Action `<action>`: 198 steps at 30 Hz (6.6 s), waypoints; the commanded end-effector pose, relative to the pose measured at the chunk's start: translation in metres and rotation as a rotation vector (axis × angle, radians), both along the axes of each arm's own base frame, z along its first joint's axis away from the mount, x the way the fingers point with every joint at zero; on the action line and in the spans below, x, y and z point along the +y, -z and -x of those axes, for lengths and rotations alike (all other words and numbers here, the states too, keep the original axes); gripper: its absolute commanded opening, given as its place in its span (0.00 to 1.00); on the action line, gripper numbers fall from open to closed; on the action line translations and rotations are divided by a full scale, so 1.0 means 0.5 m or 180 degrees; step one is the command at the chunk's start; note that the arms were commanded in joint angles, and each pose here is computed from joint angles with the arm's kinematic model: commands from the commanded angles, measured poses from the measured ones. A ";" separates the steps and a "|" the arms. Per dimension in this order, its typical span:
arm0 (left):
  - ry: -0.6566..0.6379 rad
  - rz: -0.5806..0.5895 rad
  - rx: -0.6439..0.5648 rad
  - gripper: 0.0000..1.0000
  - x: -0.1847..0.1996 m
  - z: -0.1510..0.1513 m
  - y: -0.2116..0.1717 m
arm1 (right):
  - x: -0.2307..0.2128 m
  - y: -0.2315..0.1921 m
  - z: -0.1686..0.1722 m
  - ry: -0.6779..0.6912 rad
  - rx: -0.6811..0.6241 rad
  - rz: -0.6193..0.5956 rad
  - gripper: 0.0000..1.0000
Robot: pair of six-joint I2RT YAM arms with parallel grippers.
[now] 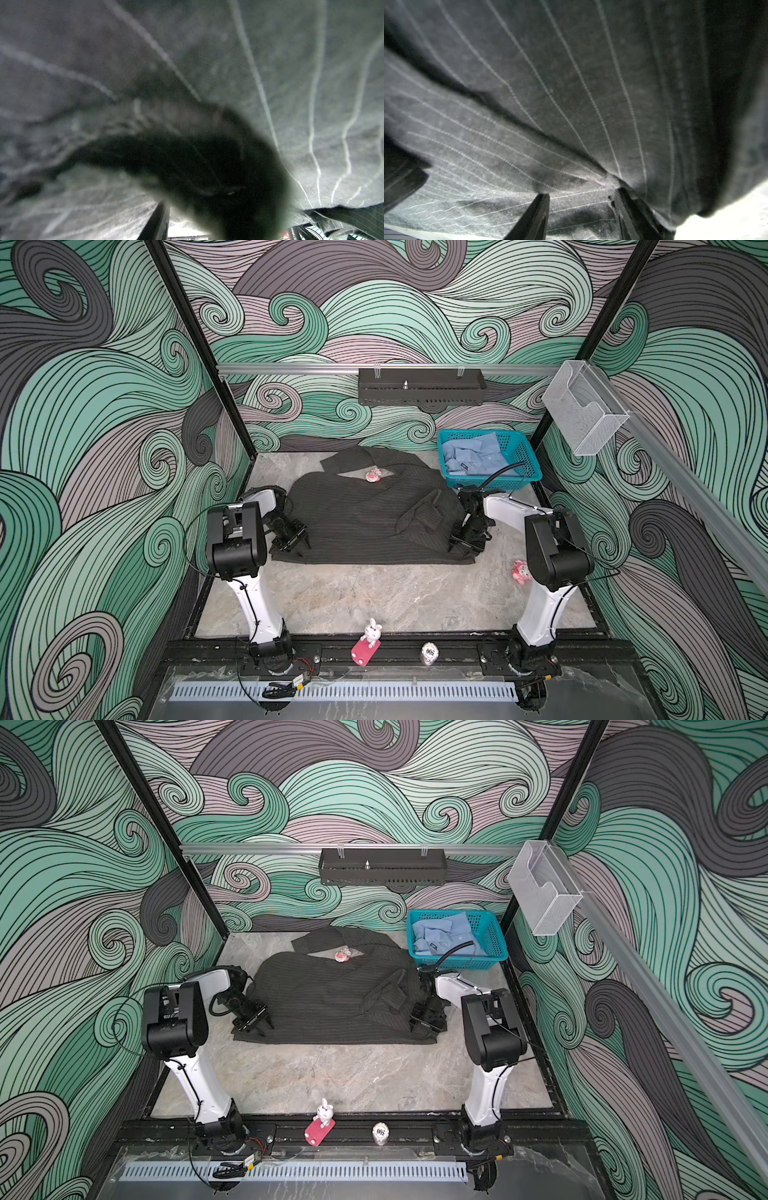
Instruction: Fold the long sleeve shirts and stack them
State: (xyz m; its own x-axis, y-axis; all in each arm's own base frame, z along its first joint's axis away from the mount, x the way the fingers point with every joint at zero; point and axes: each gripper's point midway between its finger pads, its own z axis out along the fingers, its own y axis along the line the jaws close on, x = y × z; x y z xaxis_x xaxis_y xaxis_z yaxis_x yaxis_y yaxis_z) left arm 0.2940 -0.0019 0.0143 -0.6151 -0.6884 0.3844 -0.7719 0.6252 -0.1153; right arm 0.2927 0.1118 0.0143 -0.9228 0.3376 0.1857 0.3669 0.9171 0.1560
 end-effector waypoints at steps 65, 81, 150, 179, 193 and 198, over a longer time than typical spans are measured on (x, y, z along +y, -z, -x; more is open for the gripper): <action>0.5233 -0.1052 -0.3399 0.00 -0.654 -0.253 -0.247 | -0.039 0.012 0.128 0.0005 0.0133 0.0044 0.55; 0.5426 -0.1945 -0.4569 0.00 -0.560 -0.192 -0.383 | -0.038 0.015 0.135 0.0016 0.0137 0.0005 0.55; 0.1801 0.0705 -0.1545 0.00 -0.448 0.093 -0.021 | 0.362 -0.129 0.124 -0.1288 -0.0528 -0.0555 0.77; 0.2404 -0.0309 -0.3813 0.00 -0.299 0.050 -0.556 | 0.124 -0.264 -0.044 -0.0404 -0.1334 -0.0203 0.76; 0.2172 0.0011 -0.4282 0.00 -0.286 0.149 -0.658 | 0.120 -0.182 -0.059 -0.0233 -0.1038 -0.0217 0.68; 0.1681 -0.0112 -0.4034 0.00 -0.255 0.148 -0.617 | 0.119 -0.147 -0.016 -0.0240 -0.0895 -0.0264 0.64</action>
